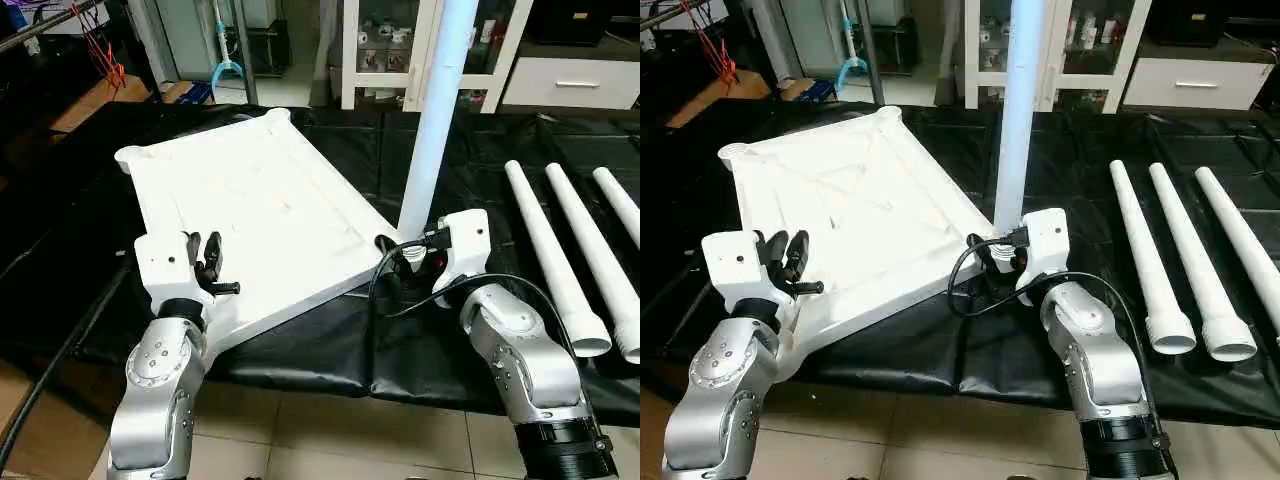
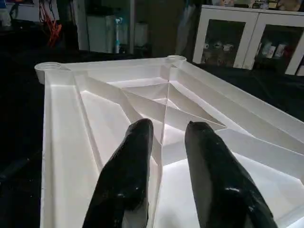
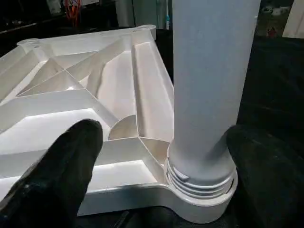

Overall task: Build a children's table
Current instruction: Rotate leg to tighten

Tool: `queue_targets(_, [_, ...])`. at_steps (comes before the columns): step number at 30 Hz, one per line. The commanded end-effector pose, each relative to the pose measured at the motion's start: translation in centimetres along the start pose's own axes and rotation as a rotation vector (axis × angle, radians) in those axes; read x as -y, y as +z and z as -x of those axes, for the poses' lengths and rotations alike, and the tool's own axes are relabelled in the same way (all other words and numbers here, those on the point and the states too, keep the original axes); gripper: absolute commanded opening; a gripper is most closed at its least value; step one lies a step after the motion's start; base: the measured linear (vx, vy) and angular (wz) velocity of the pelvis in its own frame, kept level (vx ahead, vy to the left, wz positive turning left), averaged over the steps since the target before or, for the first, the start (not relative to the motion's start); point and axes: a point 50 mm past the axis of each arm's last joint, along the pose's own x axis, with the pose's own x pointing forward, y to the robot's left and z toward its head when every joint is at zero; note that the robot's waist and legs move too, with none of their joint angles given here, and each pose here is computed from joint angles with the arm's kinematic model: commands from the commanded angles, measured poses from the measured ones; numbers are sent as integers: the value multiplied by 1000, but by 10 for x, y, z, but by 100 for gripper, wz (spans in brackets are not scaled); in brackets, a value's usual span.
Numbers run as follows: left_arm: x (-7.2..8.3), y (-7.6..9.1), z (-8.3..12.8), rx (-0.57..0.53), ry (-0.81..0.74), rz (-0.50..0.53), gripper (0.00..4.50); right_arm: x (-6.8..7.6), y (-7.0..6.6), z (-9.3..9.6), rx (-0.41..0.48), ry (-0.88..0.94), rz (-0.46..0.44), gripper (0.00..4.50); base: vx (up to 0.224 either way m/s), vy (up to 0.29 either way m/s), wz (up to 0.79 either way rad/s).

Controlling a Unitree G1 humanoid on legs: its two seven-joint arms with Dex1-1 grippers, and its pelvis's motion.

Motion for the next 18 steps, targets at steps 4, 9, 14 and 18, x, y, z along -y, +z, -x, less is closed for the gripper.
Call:
queue_targets(4, [-2,2,2,5,15,-3,133,-2,4,0,13,12,-7,448,0,0,0])
queue_targets(9, [-2,2,2,5,15,-3,133,-2,4,0,13,12,-7,448,0,0,0])
queue_targets(14, [-2,2,2,5,15,-3,133,-2,4,0,13,12,-7,448,0,0,0])
queue_targets(18, [-2,2,2,5,15,-3,133,-2,4,0,13,12,-7,448,0,0,0])
